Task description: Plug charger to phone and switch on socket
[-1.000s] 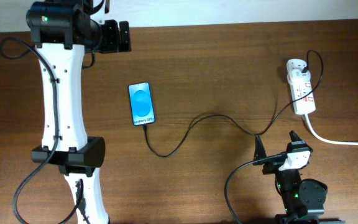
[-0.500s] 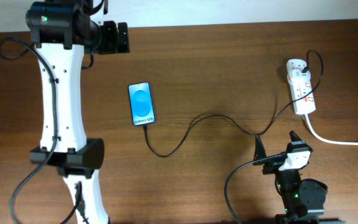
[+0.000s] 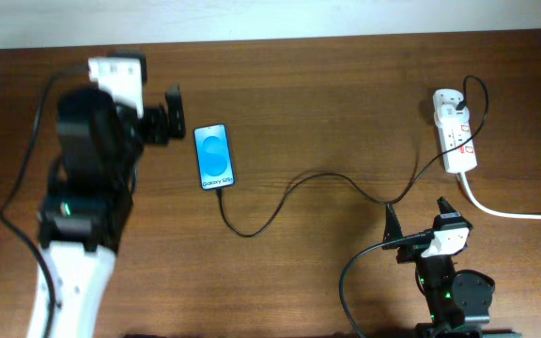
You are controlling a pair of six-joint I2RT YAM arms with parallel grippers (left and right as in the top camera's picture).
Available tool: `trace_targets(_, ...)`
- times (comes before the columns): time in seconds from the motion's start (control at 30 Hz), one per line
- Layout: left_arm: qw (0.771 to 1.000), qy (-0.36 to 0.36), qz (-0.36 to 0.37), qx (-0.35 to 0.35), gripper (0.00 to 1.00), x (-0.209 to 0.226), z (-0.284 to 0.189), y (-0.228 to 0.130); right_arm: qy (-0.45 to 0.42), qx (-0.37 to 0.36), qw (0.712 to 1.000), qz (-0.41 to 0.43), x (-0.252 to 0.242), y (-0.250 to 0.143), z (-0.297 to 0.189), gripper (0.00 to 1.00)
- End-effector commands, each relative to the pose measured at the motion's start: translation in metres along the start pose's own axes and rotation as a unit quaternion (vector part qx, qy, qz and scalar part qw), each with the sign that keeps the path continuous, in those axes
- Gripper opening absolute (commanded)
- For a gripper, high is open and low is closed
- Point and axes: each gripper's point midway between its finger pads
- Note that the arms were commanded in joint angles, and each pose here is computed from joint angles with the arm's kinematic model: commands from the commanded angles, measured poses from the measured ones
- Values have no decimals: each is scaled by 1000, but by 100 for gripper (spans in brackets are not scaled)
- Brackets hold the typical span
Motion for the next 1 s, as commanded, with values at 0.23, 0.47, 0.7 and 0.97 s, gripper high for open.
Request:
trace_targets(0.23,983,46,112,-141,99,-25,-62,-105,8,2,1000,3,3,-2,0,98)
trace_targets(0.47,977,77,109,-169,99,-30,-83,-159,8,2,1000,3,3,-2,0,98)
trace_targets(0.7,979,72,109,-156,99,-39,-81,-190,8,2,1000,3,3,-2,0,98)
trace_targets(0.97,985,58,106,-122,99,-45,-74,-212,8,2,1000,3,3,-2,0,98)
Point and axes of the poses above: each gripper's point midway between its finger pads, its own z axis out along the fingers, its own x axis along the line the jaws close on, y = z × x, and after that the axes turned 13 degrees about z, right-handed
